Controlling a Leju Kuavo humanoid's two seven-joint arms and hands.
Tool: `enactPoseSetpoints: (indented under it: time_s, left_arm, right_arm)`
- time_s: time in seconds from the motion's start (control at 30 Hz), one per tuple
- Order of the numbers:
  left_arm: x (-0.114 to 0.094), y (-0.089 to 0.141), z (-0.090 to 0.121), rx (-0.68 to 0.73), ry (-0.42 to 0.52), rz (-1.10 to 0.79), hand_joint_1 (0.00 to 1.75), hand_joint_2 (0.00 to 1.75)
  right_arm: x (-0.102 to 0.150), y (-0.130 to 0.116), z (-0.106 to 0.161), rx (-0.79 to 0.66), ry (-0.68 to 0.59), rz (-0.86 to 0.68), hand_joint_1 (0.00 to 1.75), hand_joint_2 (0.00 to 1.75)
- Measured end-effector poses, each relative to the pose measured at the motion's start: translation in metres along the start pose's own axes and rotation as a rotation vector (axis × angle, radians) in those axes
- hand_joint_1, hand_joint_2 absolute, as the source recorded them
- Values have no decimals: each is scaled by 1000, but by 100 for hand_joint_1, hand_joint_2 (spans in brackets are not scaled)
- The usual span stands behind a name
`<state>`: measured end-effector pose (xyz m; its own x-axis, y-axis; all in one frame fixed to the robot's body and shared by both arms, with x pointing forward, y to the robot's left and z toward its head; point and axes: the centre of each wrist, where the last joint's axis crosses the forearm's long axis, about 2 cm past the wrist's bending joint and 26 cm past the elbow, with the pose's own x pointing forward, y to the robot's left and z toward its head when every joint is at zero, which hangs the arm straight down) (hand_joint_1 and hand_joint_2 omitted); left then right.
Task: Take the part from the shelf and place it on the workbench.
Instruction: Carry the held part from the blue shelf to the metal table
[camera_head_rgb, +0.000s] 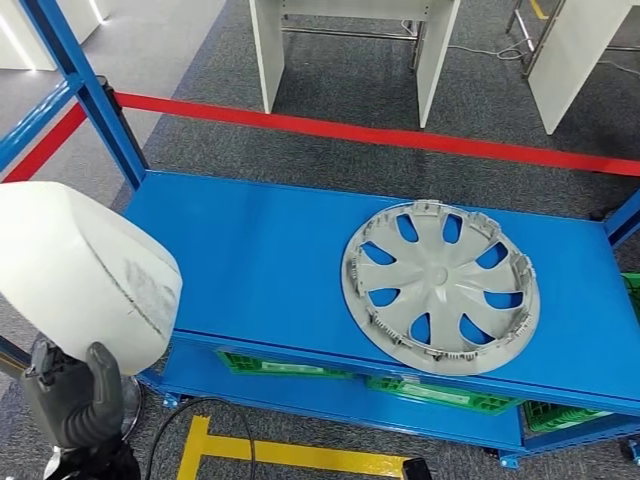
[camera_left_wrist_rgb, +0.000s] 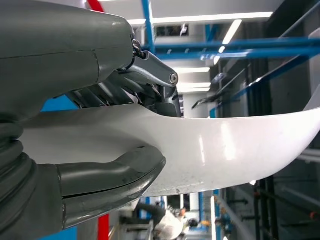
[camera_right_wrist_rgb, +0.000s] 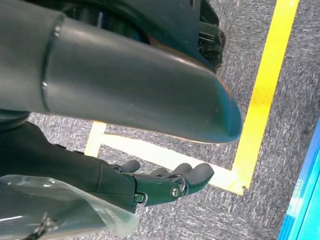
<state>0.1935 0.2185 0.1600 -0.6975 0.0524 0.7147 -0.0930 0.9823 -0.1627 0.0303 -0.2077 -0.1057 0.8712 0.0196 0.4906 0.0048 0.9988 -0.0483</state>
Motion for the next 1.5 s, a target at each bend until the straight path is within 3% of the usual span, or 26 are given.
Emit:
enactPoseSetpoints:
  time_s: [0.17,0.4,0.6,1.5]
  left_arm:
    - [18,6,2,44,-44,-39,175,175]
    - [24,9,11,77,-18,-15,175,175]
    - [23,14,11,84,-1,61,175,175]
    - [10,8,12,56,77,97,175,175]
  right_arm:
    - [1,-1,-1,2,41,18,0,0]
    - [-1,-8,-2,19,99,46,0,0]
    - [3,-12,-4,38,118,98,0,0]
    - [11,-20,-9,-45,199,61,0,0]
